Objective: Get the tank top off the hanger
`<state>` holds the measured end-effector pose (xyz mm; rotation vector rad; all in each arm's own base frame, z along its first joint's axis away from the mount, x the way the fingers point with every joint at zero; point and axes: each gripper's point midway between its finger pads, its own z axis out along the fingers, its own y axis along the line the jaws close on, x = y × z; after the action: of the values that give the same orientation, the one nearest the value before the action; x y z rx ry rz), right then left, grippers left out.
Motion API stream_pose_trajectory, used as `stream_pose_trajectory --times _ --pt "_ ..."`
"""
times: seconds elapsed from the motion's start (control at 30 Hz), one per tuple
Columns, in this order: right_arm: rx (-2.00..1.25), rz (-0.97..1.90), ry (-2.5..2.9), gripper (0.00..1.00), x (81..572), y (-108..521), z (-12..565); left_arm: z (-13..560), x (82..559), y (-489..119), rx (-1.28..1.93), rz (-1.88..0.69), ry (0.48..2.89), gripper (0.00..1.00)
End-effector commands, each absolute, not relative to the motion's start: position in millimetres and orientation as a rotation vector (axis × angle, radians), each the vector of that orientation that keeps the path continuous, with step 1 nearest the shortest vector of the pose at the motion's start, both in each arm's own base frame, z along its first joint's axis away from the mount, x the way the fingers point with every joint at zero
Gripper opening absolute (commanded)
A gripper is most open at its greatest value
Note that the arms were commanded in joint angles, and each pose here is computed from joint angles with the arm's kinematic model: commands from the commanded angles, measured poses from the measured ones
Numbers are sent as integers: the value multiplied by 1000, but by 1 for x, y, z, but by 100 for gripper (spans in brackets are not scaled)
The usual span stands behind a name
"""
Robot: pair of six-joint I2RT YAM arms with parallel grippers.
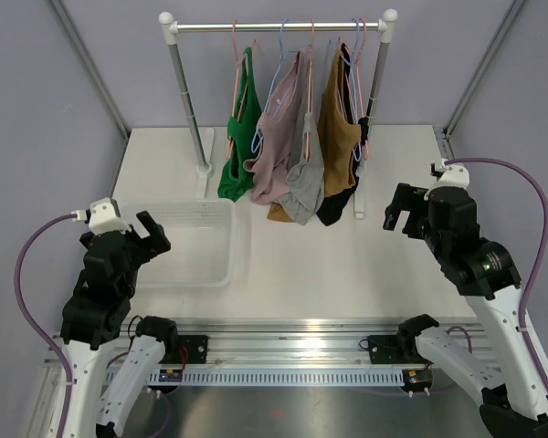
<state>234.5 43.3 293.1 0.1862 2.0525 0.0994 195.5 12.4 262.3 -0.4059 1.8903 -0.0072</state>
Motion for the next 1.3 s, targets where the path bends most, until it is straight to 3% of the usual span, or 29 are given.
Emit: stream_pose_trajectory --times 0.0,0.2,0.5,0.63,0.7,0.9,1.1,1.27 --pt "180 168 1984 100 239 52 316 275 200 13 -422 -23 1828 99" --pt "107 297 1925 100 250 76 336 275 201 12 -420 -29 1831 99" --pt "65 156 1886 98 332 86 387 274 200 10 -406 -39 1832 99" --pt "44 191 1920 87 384 92 391 275 199 8 -399 -49 1828 99" --pt "31 232 1883 77 398 91 411 275 199 7 -397 -51 1827 99" --pt "-26 257 1876 59 440 99 420 274 201 5 -386 -60 1832 99" --pt "-86 310 1890 55 462 115 414 273 203 3 -382 -63 1839 99" --pt "-102 257 1904 45 483 113 404 271 204 2 -377 -66 1848 99"
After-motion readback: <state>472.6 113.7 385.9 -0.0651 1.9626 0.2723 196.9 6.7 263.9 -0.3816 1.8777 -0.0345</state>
